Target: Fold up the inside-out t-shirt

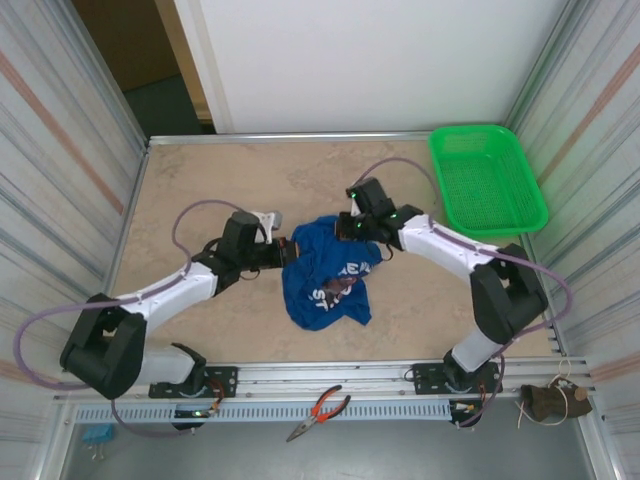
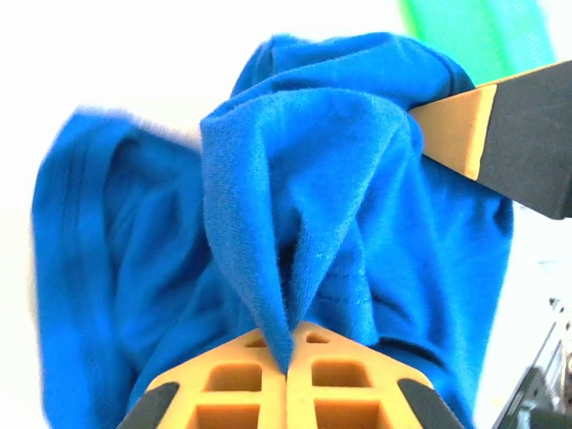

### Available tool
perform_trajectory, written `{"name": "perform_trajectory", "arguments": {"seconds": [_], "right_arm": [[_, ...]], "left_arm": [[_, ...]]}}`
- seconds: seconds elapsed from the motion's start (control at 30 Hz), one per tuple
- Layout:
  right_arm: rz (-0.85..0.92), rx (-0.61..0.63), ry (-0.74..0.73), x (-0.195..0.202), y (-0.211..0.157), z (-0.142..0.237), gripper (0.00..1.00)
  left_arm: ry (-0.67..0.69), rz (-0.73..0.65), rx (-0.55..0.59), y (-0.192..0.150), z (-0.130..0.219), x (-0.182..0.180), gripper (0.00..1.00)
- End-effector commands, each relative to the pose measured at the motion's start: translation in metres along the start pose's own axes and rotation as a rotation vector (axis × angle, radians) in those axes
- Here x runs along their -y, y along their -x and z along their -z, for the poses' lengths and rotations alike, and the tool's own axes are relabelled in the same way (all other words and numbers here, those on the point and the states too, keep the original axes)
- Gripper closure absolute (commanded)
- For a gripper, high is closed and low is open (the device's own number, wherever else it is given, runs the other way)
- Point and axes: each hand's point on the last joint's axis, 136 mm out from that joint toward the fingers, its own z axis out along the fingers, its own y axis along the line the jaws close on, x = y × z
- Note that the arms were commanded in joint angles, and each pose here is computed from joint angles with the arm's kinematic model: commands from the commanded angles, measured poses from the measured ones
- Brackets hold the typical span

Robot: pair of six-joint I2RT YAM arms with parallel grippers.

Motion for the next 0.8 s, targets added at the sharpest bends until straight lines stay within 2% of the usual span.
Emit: {"name": "perform_trajectory", "arguments": {"seconds": [0.0,0.1,0.17,0.23,0.3,0.33,0.4,0.43,0.47,0.6,0.77], "right_arm": [[0.057,0.234,0.157,-0.042,0.067,0.082,1.00],[0.059,0.350,0.199,-0.047,0.086,0.123,1.00],[0.049,0.379,0.188,-0.042,0.088,0.133,1.00],[0.033,0.375,0.161,-0.030,0.083,0.130,1.00],[0.003,0.346,0.116,-0.012,0.075,0.115,1.00],[-0.005,0.320,0.095,-0.003,0.071,0.106,0.96],[0.015,0.251,0.041,0.012,0.062,0.089,0.47],[0.021,0.223,0.021,0.015,0.057,0.086,0.39],[0.030,0.208,0.026,0.013,0.054,0.087,0.36],[0.070,0.227,0.099,-0.009,0.043,0.115,0.38],[0.146,0.225,0.248,-0.056,0.024,0.146,0.55]], "left_arm": [[-0.104,-0.114,0.257,0.074,0.038,0.053,1.00],[-0.188,-0.147,0.374,0.101,0.062,0.077,1.00],[-0.265,-0.157,0.427,0.112,0.073,0.089,1.00],[-0.360,-0.179,0.439,0.117,0.081,0.103,1.00],[-0.461,-0.211,0.404,0.116,0.083,0.120,1.00],[-0.494,-0.221,0.383,0.115,0.083,0.126,1.00],[-0.579,-0.231,0.332,0.110,0.083,0.140,1.00],[-0.611,-0.230,0.315,0.108,0.083,0.144,1.00],[-0.636,-0.225,0.300,0.107,0.083,0.147,1.00],[-0.681,-0.232,0.275,0.101,0.085,0.155,1.00],[-0.720,-0.226,0.253,0.101,0.085,0.163,1.00]]}}
